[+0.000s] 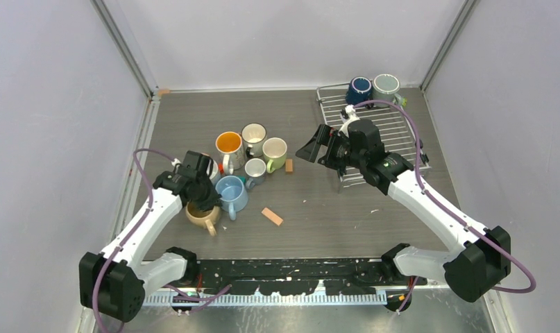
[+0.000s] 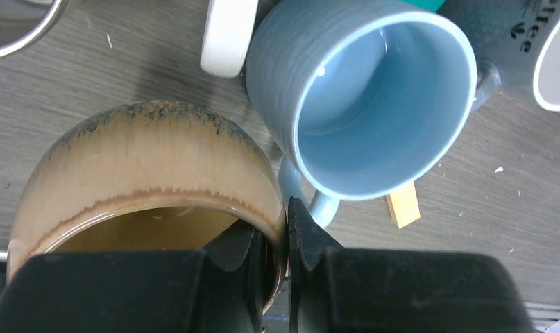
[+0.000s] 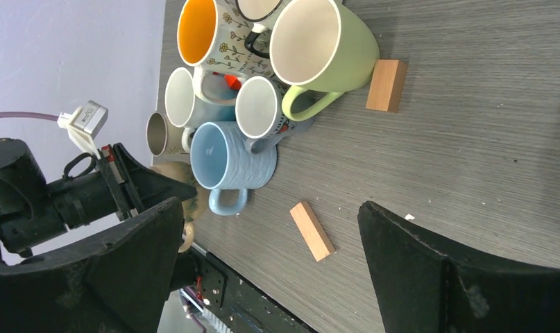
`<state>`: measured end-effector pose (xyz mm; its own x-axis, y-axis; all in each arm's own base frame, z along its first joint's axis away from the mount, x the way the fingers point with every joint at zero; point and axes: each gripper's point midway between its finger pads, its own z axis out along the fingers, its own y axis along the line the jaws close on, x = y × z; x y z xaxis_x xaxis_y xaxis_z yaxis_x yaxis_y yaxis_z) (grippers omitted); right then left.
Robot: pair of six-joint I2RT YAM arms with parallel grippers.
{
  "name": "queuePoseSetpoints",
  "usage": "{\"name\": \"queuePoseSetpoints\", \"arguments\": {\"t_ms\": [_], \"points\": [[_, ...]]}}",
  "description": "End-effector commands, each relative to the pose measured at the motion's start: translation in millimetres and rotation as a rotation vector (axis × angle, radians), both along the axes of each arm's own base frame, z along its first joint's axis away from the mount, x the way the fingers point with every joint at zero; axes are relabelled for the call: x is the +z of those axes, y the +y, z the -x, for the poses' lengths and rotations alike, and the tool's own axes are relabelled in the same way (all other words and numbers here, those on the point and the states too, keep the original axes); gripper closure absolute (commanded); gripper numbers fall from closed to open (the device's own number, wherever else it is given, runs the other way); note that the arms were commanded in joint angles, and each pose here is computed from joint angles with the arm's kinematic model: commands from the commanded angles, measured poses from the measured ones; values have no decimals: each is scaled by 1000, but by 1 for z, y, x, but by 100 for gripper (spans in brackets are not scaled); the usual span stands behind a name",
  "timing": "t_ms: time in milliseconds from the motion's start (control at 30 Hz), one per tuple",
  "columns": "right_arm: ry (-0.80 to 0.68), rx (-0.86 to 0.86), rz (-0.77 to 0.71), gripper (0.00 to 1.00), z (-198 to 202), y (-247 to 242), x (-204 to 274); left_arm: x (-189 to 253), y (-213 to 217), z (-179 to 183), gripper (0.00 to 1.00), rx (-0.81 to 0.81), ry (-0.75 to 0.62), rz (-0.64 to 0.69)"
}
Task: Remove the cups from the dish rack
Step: Place the cup at the center of the board.
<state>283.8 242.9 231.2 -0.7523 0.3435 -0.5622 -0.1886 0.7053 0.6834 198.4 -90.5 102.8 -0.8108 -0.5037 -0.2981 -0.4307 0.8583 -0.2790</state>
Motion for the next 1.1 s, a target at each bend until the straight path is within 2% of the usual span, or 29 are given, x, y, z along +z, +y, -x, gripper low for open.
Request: {"name": "queuePoseSetpoints", "arguments": {"t_ms": [0, 467, 767, 1067], "points": [[-77, 13, -12, 0, 1, -1, 23, -1, 3, -26, 100, 52, -95, 11], [-64, 44, 1, 0, 4, 2, 17, -32, 17, -28, 100, 127, -90, 48], [-55, 75, -2, 0, 7, 5, 22, -28, 22, -25, 77, 152, -90, 28], [-33, 86, 15, 0, 9, 5, 19, -12, 23, -21, 63, 158, -103, 34]]}}
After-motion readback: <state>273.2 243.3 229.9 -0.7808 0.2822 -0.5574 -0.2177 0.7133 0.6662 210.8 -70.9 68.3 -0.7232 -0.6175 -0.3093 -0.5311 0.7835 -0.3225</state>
